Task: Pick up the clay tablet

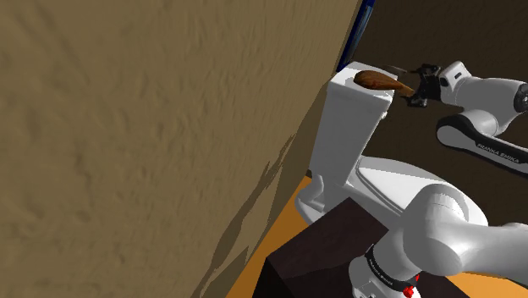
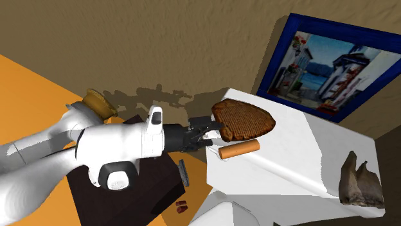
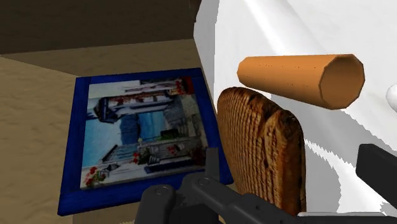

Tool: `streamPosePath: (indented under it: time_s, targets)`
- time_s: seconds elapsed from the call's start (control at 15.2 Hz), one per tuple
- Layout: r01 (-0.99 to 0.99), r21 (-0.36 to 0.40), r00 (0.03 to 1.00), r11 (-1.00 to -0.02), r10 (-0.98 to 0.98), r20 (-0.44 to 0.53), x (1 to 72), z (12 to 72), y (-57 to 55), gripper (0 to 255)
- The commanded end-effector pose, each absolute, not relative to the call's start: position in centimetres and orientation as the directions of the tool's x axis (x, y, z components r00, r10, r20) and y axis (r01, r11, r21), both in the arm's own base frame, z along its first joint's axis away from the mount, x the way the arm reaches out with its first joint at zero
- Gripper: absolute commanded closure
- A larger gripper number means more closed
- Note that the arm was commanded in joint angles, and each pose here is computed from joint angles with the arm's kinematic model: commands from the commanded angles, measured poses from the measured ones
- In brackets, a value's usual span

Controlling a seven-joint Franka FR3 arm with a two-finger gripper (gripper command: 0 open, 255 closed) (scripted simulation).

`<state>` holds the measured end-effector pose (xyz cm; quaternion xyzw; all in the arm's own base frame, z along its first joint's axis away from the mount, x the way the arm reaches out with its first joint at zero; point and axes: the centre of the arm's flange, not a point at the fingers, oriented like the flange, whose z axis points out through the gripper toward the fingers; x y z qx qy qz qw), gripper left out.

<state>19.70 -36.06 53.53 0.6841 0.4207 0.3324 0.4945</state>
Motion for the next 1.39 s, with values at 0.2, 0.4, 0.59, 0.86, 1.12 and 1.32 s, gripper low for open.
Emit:
streamPosePath:
  time_s: [0.2, 0.4, 0.59, 0.86, 1.12, 1.32]
  targets:
    - [0.197, 0.978, 0.358, -0.066, 0.934, -0.010, 20.3, 53.3, -38.4, 0]
    - [0.197, 0.978, 0.358, -0.066, 0.934, -0.010, 20.3, 51.7, -38.4, 0]
    - [0.197, 0.978, 0.358, -0.066, 0.934, -0.010, 20.3, 50.3, -38.4, 0]
    - [0.197, 0.978, 0.358, -0.066, 0.934, -0.010, 20.3, 50.3, -38.4, 255]
    - [0.197, 0.978, 0.358, -0.066, 0.934, -0.010, 20.3, 50.3, -38.4, 255]
    - [0.197, 0.978, 0.358, -0.066, 0.934, -0.010, 20.3, 50.3, -38.4, 255]
